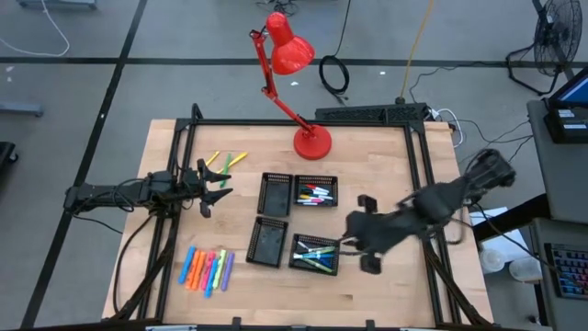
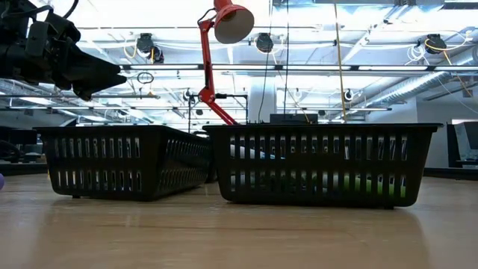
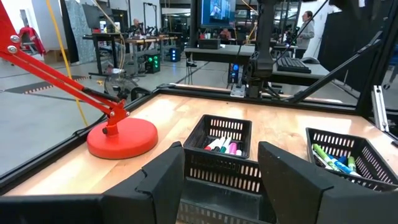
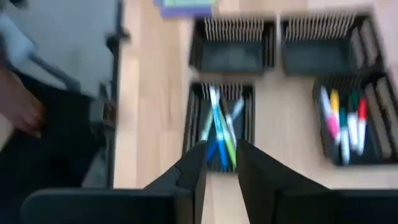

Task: Pick & Place Markers
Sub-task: Put the yellow pen into the top left black bin

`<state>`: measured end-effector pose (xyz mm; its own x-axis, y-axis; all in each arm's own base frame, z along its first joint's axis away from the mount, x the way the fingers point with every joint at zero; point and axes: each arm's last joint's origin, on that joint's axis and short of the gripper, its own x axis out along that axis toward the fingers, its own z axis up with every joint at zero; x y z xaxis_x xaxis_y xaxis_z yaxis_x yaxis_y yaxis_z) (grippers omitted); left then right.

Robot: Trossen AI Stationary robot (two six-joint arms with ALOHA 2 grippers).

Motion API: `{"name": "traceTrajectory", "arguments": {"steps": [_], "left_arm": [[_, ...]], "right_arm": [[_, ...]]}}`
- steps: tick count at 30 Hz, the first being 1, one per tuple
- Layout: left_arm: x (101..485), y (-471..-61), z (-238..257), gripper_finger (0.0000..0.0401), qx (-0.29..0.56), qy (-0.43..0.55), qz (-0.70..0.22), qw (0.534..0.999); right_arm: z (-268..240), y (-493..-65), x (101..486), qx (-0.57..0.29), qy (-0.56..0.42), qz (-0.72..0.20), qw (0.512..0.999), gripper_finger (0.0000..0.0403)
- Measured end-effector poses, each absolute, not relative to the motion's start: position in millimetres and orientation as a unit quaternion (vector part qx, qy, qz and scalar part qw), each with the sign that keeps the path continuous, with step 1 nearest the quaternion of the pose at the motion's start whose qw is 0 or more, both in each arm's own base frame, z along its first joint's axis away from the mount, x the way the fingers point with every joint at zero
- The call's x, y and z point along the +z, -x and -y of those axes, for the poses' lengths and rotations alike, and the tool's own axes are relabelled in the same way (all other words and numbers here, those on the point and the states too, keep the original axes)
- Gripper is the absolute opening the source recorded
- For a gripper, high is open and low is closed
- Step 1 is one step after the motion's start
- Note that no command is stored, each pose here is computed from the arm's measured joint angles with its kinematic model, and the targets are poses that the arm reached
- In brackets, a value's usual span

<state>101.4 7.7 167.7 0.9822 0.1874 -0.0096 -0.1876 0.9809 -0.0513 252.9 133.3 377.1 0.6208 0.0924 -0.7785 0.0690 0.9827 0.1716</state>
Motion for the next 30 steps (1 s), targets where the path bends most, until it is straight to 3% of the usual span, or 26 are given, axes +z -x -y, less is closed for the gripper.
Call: {"name": "traceTrajectory", "arguments": {"steps": [5,8,12,15,19,23,30], "left_arm": [[168,-101,-8,0.0209,0.094,0.026,-0.003,0.995],[168,-101,-8,0.0209,0.094,0.026,-0.003,0.995],[168,-101,-8,0.0209,0.094,0.026,-0.003,0.995],[168,-101,-8,0.0209,0.094,0.026,-0.003,0.995],[168,-101,-8,0.0209,0.094,0.026,-0.003,0.995],[168,-101,-8,0.0209,0.095,0.026,-0.003,0.995],[168,-101,-8,0.0209,0.094,0.026,-0.002,0.995]], "right_arm": [[-127,-226,351,0.089,0.052,-0.291,0.951,0.0077],[-98,-212,324,0.109,0.047,-0.186,0.975,0.0077],[-51,-189,260,0.117,0.02,-0.097,0.988,0.0077],[-15,-169,228,0.056,-0.062,-0.035,0.996,0.0077],[17,-146,199,-0.006,-0.141,-0.029,0.989,0.0077],[28,-130,195,0.025,-0.097,0.002,0.995,0.0077],[35,-112,179,-0.019,-0.071,0.034,0.997,0.0077]]}}
